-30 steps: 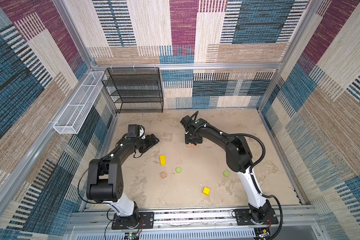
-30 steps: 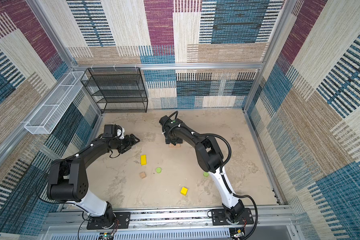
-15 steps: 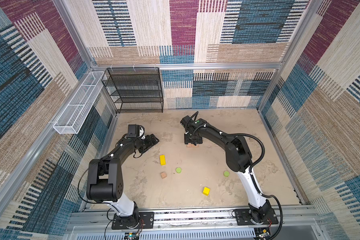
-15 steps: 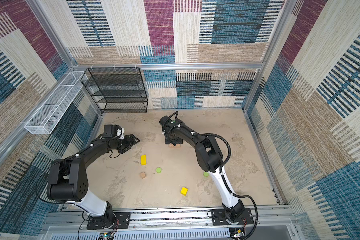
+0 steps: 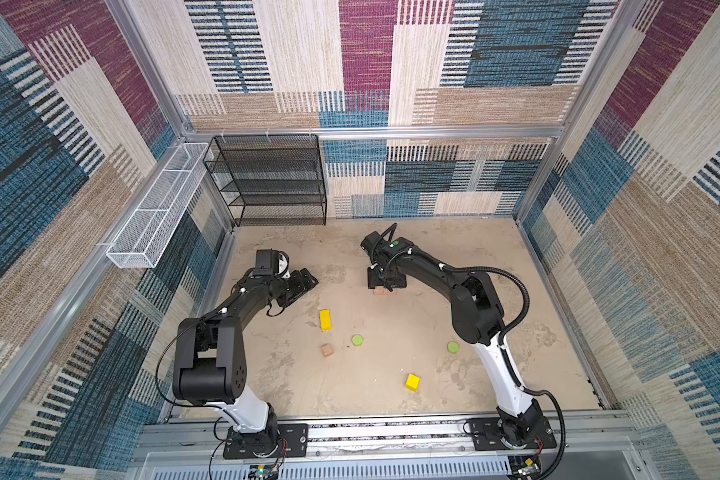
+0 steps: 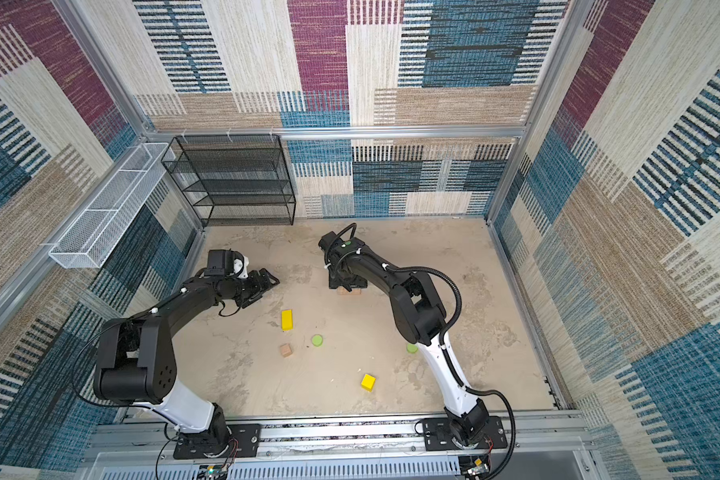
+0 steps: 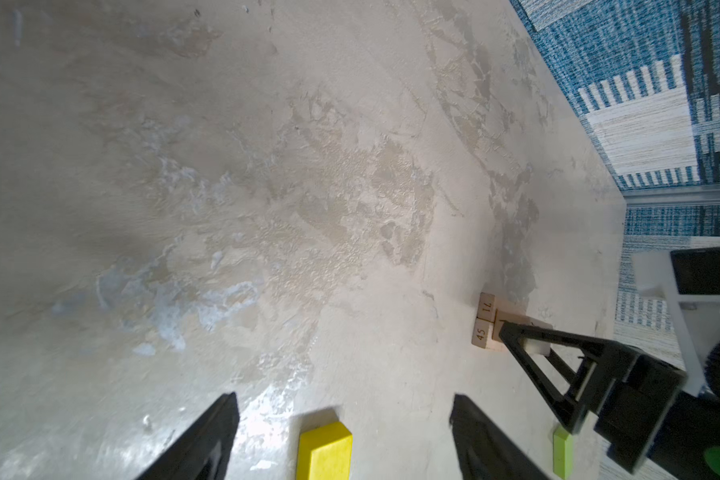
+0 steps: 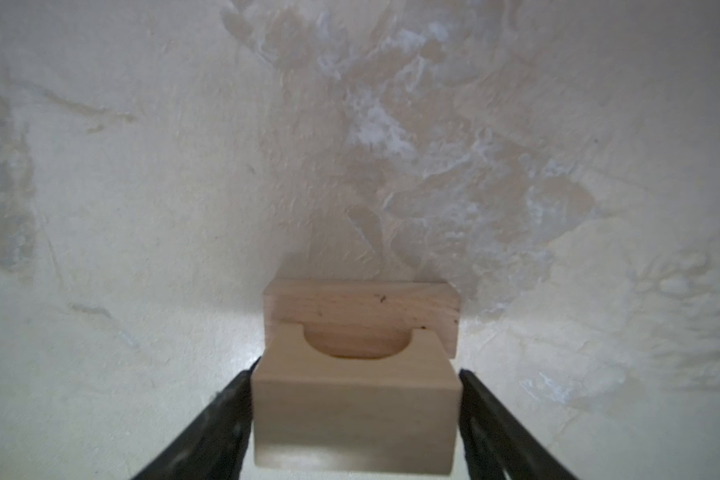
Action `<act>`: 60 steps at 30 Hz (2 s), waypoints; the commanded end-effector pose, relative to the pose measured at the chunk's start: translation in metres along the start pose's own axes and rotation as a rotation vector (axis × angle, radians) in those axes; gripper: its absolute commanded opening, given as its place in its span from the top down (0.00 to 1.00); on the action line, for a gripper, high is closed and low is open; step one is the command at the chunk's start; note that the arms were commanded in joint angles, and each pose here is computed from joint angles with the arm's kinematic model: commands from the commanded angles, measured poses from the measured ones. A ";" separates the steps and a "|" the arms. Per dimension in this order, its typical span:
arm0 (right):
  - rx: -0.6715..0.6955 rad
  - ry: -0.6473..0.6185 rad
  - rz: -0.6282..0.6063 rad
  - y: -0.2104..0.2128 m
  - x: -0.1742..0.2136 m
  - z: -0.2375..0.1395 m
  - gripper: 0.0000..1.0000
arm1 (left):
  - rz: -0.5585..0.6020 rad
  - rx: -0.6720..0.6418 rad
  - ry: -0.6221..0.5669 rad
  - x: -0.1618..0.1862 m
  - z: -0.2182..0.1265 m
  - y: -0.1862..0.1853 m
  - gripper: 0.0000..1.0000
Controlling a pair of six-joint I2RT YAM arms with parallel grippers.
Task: Build the wood block tower
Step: 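Open the right gripper and lift it off the stack, then draw the right gripper back and up away from the stack, then grasp the yellow block with the left gripper while the right arm stays raised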
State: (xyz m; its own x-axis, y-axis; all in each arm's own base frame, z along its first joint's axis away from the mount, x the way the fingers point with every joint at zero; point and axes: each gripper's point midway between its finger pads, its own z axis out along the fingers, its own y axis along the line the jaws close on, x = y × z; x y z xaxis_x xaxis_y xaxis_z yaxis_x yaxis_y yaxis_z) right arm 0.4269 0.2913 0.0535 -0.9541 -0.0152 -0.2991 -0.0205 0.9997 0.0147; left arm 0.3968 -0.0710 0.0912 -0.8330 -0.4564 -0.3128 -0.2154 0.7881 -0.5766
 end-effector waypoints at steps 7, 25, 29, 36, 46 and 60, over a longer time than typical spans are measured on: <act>-0.005 -0.048 0.017 -0.001 -0.009 -0.017 0.15 | 0.005 0.028 -0.013 -0.003 -0.002 -0.005 0.15; -0.115 -0.221 0.033 -0.010 -0.019 -0.089 0.09 | 0.013 -0.013 -0.036 0.003 -0.020 -0.002 0.16; -0.176 -0.279 0.011 -0.015 -0.013 -0.111 0.08 | 0.020 -0.023 -0.045 0.004 -0.028 -0.002 0.16; -0.307 -0.441 0.021 -0.028 -0.005 -0.147 0.03 | 0.027 -0.058 -0.047 0.009 -0.041 -0.001 0.17; -0.441 -0.690 0.081 -0.059 -0.024 -0.201 0.01 | 0.075 -0.138 0.025 0.034 -0.036 0.001 0.20; -0.561 -0.883 0.197 -0.100 -0.016 -0.235 0.01 | 0.283 -0.358 0.216 0.080 -0.002 -0.008 0.19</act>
State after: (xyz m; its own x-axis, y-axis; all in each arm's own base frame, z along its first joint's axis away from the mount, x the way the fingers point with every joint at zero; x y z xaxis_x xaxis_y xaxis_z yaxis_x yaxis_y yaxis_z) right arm 0.3760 0.1856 0.2632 -0.4520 0.3473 -0.8216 -0.1991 0.8585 0.4725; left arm 0.3393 -0.1201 0.0803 -0.9469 -0.1909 -0.2586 -0.1163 0.9535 -0.2782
